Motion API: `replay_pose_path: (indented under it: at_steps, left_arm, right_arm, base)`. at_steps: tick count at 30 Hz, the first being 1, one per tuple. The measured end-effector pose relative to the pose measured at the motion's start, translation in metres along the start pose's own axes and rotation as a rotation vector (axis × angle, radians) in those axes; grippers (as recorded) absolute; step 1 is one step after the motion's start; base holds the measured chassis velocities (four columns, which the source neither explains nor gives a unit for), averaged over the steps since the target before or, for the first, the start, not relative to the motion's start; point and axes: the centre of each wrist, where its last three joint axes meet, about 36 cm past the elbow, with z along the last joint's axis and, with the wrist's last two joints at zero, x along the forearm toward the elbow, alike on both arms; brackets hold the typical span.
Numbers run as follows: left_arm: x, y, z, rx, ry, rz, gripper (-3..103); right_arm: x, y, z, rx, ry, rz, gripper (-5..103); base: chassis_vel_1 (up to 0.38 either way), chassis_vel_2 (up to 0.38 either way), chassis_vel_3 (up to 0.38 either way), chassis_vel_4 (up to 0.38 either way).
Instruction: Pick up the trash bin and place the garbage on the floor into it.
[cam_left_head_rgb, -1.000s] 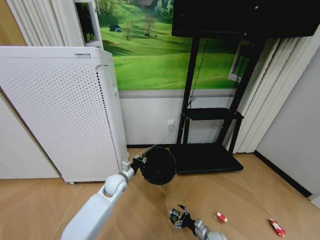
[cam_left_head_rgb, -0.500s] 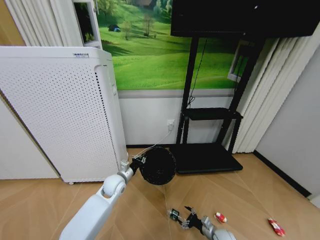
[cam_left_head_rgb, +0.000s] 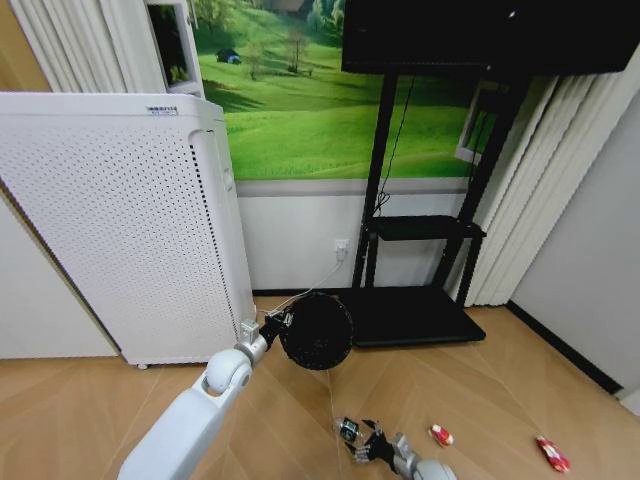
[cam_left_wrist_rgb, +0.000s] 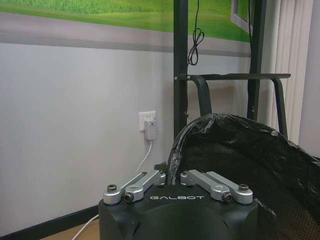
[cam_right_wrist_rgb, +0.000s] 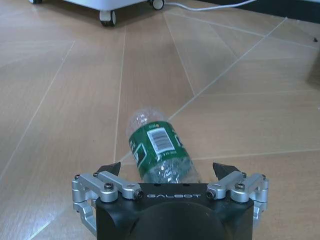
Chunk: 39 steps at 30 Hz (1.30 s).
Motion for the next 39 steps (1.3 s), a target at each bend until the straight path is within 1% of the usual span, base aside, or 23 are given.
replay_pose_path:
  at_steps: [1, 2, 3, 4, 5, 6, 7, 8, 9, 10, 12, 13, 17, 18, 20, 23, 26, 31, 32, 34, 35, 36, 39]
  left_arm:
    - [0.000, 0.000, 0.000, 0.000, 0.000, 0.000, 7]
    - [0.000, 0.000, 0.000, 0.000, -0.001, 0.000, 7]
    - [0.000, 0.000, -0.001, 0.000, -0.001, 0.000, 7]
    - [0.000, 0.000, -0.001, 0.000, -0.001, 0.000, 7]
    - [-0.001, 0.000, -0.001, 0.000, -0.001, -0.001, 7]
    - [-0.001, 0.000, -0.001, 0.000, -0.001, -0.001, 7]
    - [-0.001, 0.000, 0.000, 0.000, 0.001, -0.001, 7]
    - [-0.002, 0.000, 0.000, 0.001, 0.003, -0.001, 7]
    - [-0.002, 0.000, 0.001, 0.001, 0.005, -0.001, 7]
    - [-0.002, 0.000, 0.001, 0.001, 0.005, -0.001, 7]
    - [-0.003, -0.001, 0.001, 0.000, 0.006, 0.001, 7]
    - [-0.003, -0.001, 0.001, 0.000, 0.006, 0.001, 7]
    - [-0.003, -0.001, 0.001, 0.001, 0.007, 0.001, 7]
    - [-0.003, -0.001, 0.001, 0.001, 0.007, 0.001, 7]
    - [-0.003, 0.000, 0.002, 0.001, 0.009, -0.002, 7]
    - [-0.003, 0.001, 0.003, 0.002, 0.012, -0.005, 7]
    - [0.000, 0.005, 0.010, 0.003, 0.025, -0.023, 7]
    - [0.002, 0.007, 0.017, 0.004, 0.036, -0.033, 7]
    - [0.005, 0.009, 0.023, 0.006, 0.044, -0.041, 7]
    - [0.006, 0.009, 0.025, 0.008, 0.047, -0.045, 7]
    - [0.010, 0.011, 0.030, 0.011, 0.054, -0.058, 7]
    - [0.010, 0.011, 0.030, 0.011, 0.054, -0.058, 7]
    - [0.011, 0.011, 0.039, 0.016, 0.067, -0.068, 7]
  right_arm:
    - [0.000, 0.000, 0.002, 0.004, 0.006, -0.001, 99]
    - [-0.001, 0.000, 0.003, 0.006, 0.009, -0.001, 99]
    - [-0.001, 0.000, 0.005, 0.007, 0.011, -0.002, 94]
    - [-0.001, 0.000, 0.005, 0.007, 0.011, -0.002, 94]
    - [-0.001, 0.000, 0.006, 0.007, 0.011, -0.001, 89]
    - [-0.001, 0.000, 0.006, 0.007, 0.011, -0.001, 89]
    - [-0.001, 0.001, 0.007, 0.007, 0.009, 0.001, 79]
    - [-0.001, 0.002, 0.008, 0.006, 0.008, 0.003, 79]
    - [-0.001, 0.002, 0.009, 0.005, 0.006, 0.007, 73]
    - [-0.001, 0.002, 0.009, 0.005, 0.006, 0.007, 73]
    - [-0.001, 0.003, 0.010, 0.002, 0.000, 0.014, 62]
    - [-0.001, 0.003, 0.010, 0.002, 0.000, 0.014, 62]
    - [0.005, 0.004, 0.011, 0.001, -0.012, 0.031, 41]
    - [0.005, 0.004, 0.011, 0.001, -0.012, 0.031, 41]
    - [0.012, 0.000, 0.007, -0.006, -0.039, 0.061, 35]
    - [0.016, -0.003, 0.004, -0.015, -0.061, 0.079, 32]
    - [0.035, -0.015, -0.013, -0.076, -0.170, 0.170, 24]
    - [0.051, -0.029, -0.030, -0.123, -0.255, 0.249, 24]
    - [0.066, -0.040, -0.048, -0.161, -0.321, 0.303, 24]
    - [0.069, -0.043, -0.053, -0.169, -0.338, 0.315, 24]
    - [0.080, -0.051, -0.074, -0.185, -0.394, 0.344, 24]
    - [0.080, -0.051, -0.074, -0.185, -0.394, 0.344, 24]
    - [0.103, -0.060, -0.112, -0.187, -0.497, 0.389, 24]
  base:
    - [0.000, 0.000, 0.000, 0.000]
    - [0.000, 0.000, 0.000, 0.000]
    - [0.000, 0.000, 0.000, 0.000]
    - [0.000, 0.000, 0.000, 0.000]
    - [0.000, 0.000, 0.000, 0.000]
    - [0.000, 0.000, 0.000, 0.000]
    - [0.000, 0.000, 0.000, 0.000]
    - [0.000, 0.000, 0.000, 0.000]
    - [0.000, 0.000, 0.000, 0.000]
    - [0.000, 0.000, 0.000, 0.000]
    - [0.000, 0.000, 0.000, 0.000]
    - [0.000, 0.000, 0.000, 0.000]
    - [0.000, 0.000, 0.000, 0.000]
    - [0.000, 0.000, 0.000, 0.000]
    - [0.000, 0.000, 0.000, 0.000]
    - [0.000, 0.000, 0.000, 0.000]
    - [0.000, 0.000, 0.000, 0.000]
    - [0.000, 0.000, 0.000, 0.000]
    - [0.000, 0.000, 0.000, 0.000]
    - [0.000, 0.000, 0.000, 0.000]
    - [0.000, 0.000, 0.000, 0.000]
    - [0.000, 0.000, 0.000, 0.000]
    - [0.000, 0.000, 0.000, 0.000]
